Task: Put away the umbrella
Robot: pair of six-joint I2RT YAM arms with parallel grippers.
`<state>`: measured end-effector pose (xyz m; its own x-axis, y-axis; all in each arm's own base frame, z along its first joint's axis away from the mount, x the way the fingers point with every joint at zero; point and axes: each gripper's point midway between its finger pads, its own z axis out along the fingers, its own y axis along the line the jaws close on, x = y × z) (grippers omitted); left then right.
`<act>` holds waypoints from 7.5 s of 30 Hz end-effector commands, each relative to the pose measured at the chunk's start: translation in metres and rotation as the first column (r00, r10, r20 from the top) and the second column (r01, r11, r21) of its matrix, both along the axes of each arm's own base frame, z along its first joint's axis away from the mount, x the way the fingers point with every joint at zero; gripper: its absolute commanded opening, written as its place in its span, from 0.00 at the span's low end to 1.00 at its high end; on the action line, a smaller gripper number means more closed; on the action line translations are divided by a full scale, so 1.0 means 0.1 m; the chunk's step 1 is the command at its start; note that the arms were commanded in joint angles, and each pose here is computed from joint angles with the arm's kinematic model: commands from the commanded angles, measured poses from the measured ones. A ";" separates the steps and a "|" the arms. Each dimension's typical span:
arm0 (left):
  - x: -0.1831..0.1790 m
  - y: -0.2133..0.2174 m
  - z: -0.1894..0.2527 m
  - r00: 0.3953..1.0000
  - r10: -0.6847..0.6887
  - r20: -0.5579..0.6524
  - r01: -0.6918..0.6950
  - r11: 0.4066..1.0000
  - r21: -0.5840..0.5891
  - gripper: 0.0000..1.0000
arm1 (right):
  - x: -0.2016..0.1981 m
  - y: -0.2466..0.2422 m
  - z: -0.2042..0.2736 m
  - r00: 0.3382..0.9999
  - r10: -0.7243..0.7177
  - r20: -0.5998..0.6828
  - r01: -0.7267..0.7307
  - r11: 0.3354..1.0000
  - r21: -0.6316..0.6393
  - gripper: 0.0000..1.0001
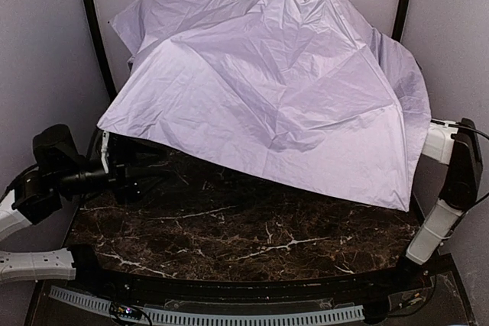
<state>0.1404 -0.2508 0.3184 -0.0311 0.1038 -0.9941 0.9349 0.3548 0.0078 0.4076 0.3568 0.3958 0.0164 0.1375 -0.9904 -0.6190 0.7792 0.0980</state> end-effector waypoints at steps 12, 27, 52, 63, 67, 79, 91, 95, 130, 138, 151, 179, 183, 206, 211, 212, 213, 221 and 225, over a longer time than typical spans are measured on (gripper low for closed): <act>-0.70 0.31 2.30 0.967 -0.191 0.167 0.226 0.948 -0.225 0.55 | -0.19 0.58 -0.59 0.951 0.299 -0.082 -0.306 0.948 -0.091 0.00; -0.09 0.04 0.48 0.998 -0.053 -0.025 0.057 0.972 0.228 0.54 | 0.74 -0.15 -0.09 0.992 0.055 -0.113 -0.040 0.990 0.138 0.00; 0.79 -0.16 2.00 0.955 0.293 0.053 -0.288 0.954 -0.086 0.88 | -0.47 0.29 -0.29 0.920 0.392 0.021 -0.388 0.916 -0.105 0.00; 1.02 -0.28 1.18 0.942 0.336 -0.006 -0.336 0.941 -0.037 0.96 | -1.50 1.35 -0.72 0.807 0.586 0.074 -0.568 0.804 -0.174 0.00; 1.03 -0.29 1.04 0.949 0.316 -0.003 -0.316 0.947 -0.056 0.98 | -1.90 1.69 -0.89 0.761 0.643 0.090 -0.601 0.750 -0.277 0.00; 0.90 -0.28 0.57 0.963 0.267 -0.031 -0.269 0.960 -0.079 0.61 | -2.22 2.02 -1.09 0.703 0.709 0.062 -0.679 0.694 -0.237 0.05; 0.68 -0.04 0.77 0.962 0.268 0.046 -0.261 0.958 -0.117 0.03 | -2.20 1.57 -1.51 0.765 0.636 -0.103 -0.643 0.743 -0.187 0.99; 0.68 0.08 0.80 0.950 0.305 0.070 -0.297 0.949 -0.103 0.00 | -2.29 1.02 -1.66 0.793 0.582 -0.181 -0.607 0.781 -0.145 1.00; -0.30 -0.44 0.59 0.919 -0.376 0.117 0.393 0.900 -0.188 0.00 | -2.76 1.45 -0.26 0.572 0.818 -0.063 -0.794 0.533 -0.294 0.98; -0.21 -0.57 0.56 0.919 -0.380 0.101 0.393 0.899 -0.193 0.03 | -2.95 1.49 -0.28 0.482 0.873 -0.080 -0.860 0.453 -0.237 0.69; 0.27 -0.48 0.39 0.994 -0.093 0.062 0.099 0.990 -0.098 0.58 | -2.82 0.93 -0.28 0.615 0.788 -0.003 -0.777 0.606 -0.171 0.20; -0.08 0.20 0.44 0.999 0.034 -0.030 -0.037 0.994 -0.101 0.99 | -1.90 0.38 -0.52 0.922 0.366 -0.126 -0.382 0.913 -0.145 0.00; 0.13 -0.08 0.38 0.998 0.016 -0.065 -0.021 0.997 -0.075 0.95 | -1.89 0.47 -0.55 0.916 0.375 -0.143 -0.395 0.904 -0.160 0.00; 0.18 -0.63 0.46 0.975 -0.190 0.117 0.204 0.971 -0.125 0.32 | -2.78 1.13 -0.29 0.666 0.745 -0.039 -0.733 0.644 -0.220 0.64; 0.12 -0.71 0.41 0.957 -0.254 0.137 0.265 0.962 -0.066 0.31 | -2.86 1.28 -0.36 0.599 0.798 -0.066 -0.789 0.574 -0.220 0.79; 0.14 -0.71 0.40 0.959 -0.245 0.140 0.255 0.965 -0.058 0.30 | -2.89 1.30 -0.36 0.582 0.810 -0.076 -0.803 0.557 -0.212 0.81; 0.17 -0.71 0.38 0.962 -0.232 0.145 0.241 0.969 -0.050 0.30 | -2.94 1.30 -0.37 0.555 0.827 -0.085 -0.822 0.531 -0.206 0.83; 0.36 -0.62 0.25 0.974 -0.108 0.201 0.111 0.994 -0.005 0.28 | -3.15 1.27 -0.53 0.450 0.877 -0.168 -0.887 0.418 -0.195 0.48; 0.41 -0.69 0.17 0.980 -0.117 0.163 0.115 0.993 0.020 0.50 | -3.07 1.23 -0.37 0.505 0.856 -0.115 -0.856 0.478 -0.196 0.23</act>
<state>0.1553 -0.3131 0.3357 0.1203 0.0874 -0.9889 0.9805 0.1458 0.1322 0.1449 0.4709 0.3344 -0.0261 -0.1904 -0.9814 -0.9996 0.0195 0.0228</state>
